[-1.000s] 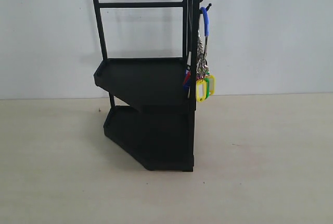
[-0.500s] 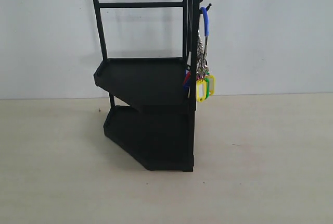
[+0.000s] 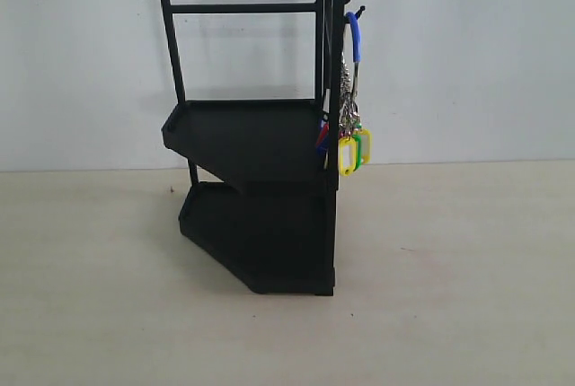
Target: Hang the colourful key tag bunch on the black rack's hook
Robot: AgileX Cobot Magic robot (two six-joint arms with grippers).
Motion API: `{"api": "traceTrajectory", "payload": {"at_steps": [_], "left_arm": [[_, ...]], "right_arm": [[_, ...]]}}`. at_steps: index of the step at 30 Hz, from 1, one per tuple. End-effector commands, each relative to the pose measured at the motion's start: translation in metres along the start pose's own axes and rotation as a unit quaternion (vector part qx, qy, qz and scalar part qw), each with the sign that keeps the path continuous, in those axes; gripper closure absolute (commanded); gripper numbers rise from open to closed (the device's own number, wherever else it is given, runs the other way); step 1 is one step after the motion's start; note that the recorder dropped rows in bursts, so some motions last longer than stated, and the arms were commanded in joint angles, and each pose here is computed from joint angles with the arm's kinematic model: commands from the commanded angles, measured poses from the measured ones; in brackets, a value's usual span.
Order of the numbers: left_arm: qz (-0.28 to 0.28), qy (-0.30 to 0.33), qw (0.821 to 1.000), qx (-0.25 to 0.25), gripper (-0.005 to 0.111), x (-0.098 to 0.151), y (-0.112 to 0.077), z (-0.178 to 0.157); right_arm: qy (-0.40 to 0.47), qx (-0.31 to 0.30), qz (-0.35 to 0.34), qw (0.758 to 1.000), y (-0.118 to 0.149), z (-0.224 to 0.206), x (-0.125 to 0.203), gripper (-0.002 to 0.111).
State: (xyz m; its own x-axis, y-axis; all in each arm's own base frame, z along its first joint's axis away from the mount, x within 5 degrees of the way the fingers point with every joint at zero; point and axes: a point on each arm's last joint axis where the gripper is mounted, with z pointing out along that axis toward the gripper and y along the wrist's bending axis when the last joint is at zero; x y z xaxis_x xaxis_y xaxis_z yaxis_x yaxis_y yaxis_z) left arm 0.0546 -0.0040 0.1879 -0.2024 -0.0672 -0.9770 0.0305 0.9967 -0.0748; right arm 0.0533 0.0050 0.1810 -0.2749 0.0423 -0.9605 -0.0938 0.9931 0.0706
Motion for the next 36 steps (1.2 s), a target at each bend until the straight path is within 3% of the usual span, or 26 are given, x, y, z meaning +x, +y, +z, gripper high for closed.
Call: {"api": "traceTrajectory", "payload": {"at_steps": [1,5,36], "left_arm": [[0.004,-0.003,1.000,-0.002,0.102,0.0001,0.0004,0.0001],[0.004,-0.003,1.000,-0.002,0.102,0.0001,0.0004,0.0001],[0.004,-0.003,1.000,-0.002,0.102,0.0001,0.0004,0.0001]], "right_arm": [[-0.004,0.036,-0.003,0.999,-0.0041,-0.0006,-0.0003,0.108],[-0.001,0.059,0.004,0.998,-0.0067,-0.0009,0.0004,0.108],[-0.010,0.056,0.005,0.998,-0.0062,-0.0009,-0.0012,0.108]]}}
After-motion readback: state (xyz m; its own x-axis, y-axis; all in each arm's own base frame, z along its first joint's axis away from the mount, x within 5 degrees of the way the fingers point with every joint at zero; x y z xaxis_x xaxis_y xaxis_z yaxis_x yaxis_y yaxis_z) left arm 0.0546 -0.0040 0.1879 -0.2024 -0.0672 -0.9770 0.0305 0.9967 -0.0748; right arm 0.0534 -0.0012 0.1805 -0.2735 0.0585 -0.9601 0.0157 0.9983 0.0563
